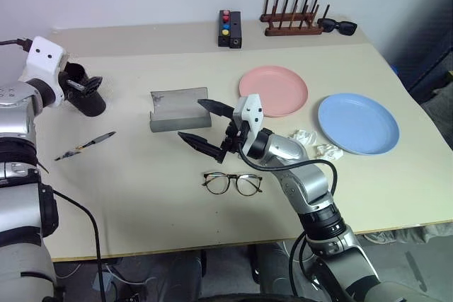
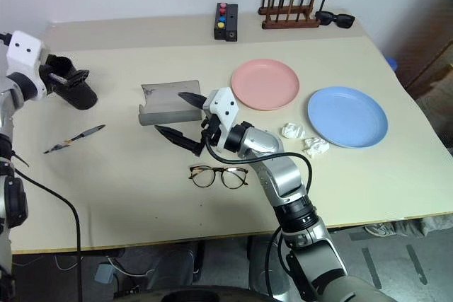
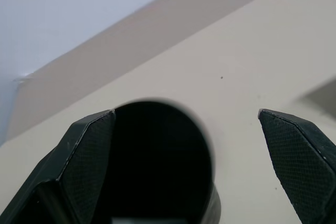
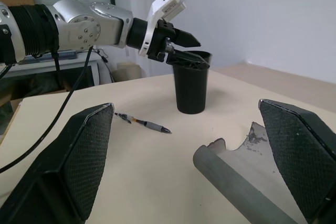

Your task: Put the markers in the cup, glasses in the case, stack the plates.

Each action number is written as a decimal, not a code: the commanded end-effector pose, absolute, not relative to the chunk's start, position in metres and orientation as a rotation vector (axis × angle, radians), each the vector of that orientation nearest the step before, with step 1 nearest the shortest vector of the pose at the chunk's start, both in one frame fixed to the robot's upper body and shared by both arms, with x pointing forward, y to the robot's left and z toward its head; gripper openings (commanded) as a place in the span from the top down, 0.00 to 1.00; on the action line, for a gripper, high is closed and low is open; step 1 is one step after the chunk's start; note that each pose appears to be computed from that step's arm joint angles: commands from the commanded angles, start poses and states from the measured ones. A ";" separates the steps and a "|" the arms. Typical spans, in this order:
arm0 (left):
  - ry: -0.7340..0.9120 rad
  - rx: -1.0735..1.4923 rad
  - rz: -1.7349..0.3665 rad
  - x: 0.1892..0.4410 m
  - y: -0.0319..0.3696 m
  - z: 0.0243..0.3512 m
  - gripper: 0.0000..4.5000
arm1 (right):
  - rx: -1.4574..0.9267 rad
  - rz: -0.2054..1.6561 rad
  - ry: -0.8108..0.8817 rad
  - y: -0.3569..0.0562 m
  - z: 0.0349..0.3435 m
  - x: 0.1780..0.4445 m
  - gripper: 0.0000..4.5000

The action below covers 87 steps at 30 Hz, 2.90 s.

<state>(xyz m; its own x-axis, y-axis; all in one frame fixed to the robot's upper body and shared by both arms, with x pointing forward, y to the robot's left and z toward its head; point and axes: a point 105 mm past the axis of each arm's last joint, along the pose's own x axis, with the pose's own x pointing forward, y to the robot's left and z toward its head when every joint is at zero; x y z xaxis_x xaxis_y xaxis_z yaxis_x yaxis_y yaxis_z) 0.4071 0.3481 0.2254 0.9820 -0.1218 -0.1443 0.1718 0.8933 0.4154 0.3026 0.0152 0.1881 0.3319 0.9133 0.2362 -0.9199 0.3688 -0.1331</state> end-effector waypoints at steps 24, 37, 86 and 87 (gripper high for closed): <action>0.251 0.647 -0.635 0.339 0.323 0.220 0.01 | 0.017 1.209 -0.351 0.017 0.202 0.300 0.00; 0.594 0.718 -0.702 0.334 0.347 0.163 0.01 | -0.102 1.314 -0.287 0.014 0.188 0.292 0.00; -0.581 0.327 0.094 0.371 0.346 0.353 0.99 | -0.055 1.313 -0.312 0.020 0.194 0.291 0.00; -0.580 0.319 0.131 0.375 0.350 0.348 0.99 | -0.044 1.306 -0.320 0.020 0.196 0.292 0.00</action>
<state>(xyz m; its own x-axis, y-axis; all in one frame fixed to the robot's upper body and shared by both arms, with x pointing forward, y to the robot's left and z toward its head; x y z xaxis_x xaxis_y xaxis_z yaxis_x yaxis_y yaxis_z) 0.3809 0.3400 0.3347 0.8731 -0.0353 0.4863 -0.1189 0.9519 0.2825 0.2935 0.0182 0.1775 0.2401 0.9601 0.1437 -0.9496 0.2630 -0.1708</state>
